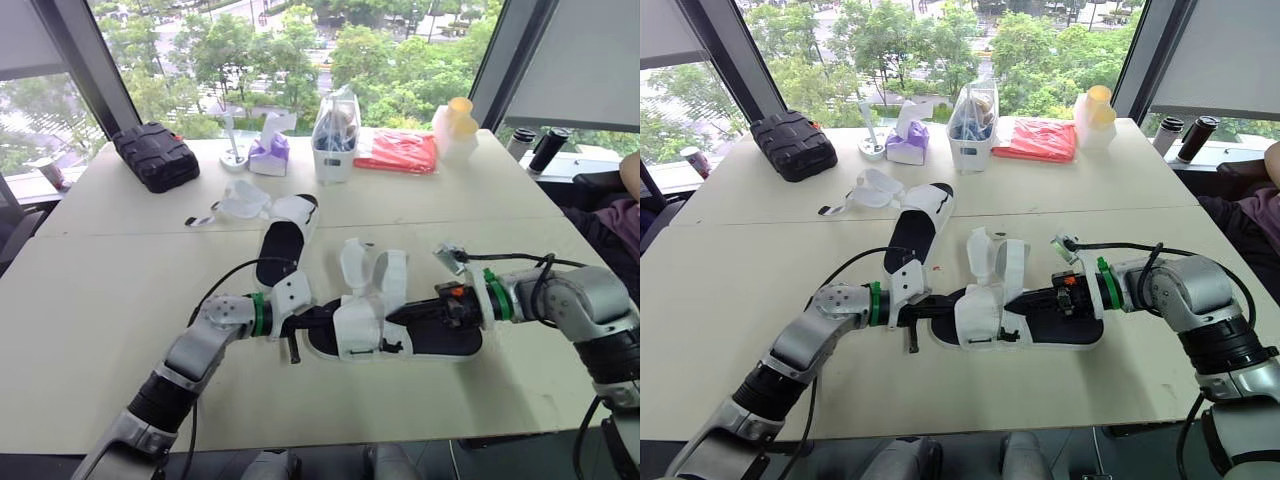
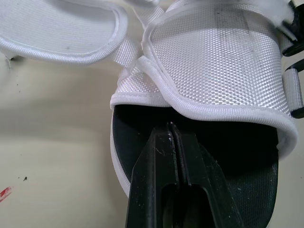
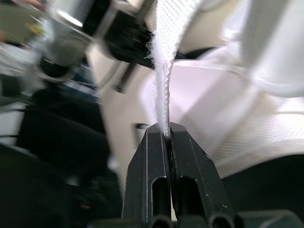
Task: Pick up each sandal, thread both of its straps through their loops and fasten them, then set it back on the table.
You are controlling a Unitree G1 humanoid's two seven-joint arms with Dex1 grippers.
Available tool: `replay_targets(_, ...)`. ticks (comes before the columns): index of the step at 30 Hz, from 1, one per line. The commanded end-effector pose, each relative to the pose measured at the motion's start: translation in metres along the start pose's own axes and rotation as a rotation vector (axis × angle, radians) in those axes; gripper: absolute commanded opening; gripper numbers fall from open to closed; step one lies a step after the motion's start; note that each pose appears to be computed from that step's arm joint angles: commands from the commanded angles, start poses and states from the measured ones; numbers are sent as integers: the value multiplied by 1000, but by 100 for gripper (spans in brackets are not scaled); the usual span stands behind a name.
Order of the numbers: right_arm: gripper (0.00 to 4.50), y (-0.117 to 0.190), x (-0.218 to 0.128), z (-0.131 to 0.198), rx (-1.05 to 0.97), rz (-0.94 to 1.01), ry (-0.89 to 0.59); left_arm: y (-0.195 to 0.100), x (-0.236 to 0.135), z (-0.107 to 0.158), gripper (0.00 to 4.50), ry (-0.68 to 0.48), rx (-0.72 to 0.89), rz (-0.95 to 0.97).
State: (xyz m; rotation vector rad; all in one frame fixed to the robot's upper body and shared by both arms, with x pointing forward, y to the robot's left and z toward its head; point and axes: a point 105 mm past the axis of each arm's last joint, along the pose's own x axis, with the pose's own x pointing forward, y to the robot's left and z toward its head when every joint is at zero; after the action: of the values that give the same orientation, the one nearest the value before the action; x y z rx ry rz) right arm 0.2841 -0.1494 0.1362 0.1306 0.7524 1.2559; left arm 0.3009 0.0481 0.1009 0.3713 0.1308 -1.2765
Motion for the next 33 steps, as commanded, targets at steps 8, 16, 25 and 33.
replay_targets(8,2,27,9,-8,-145,97,53,3,-4,6,0,-24,14,21)
replay_targets(16,2,34,7,-5,-176,99,32,0,-1,6,0,-33,3,7)
replay_targets(25,234,32,-2,5,-226,16,-53,-9,3,6,0,-36,-21,-57)
replay_targets(33,329,36,-56,4,-214,-251,-176,-22,6,5,0,-38,-66,-148)
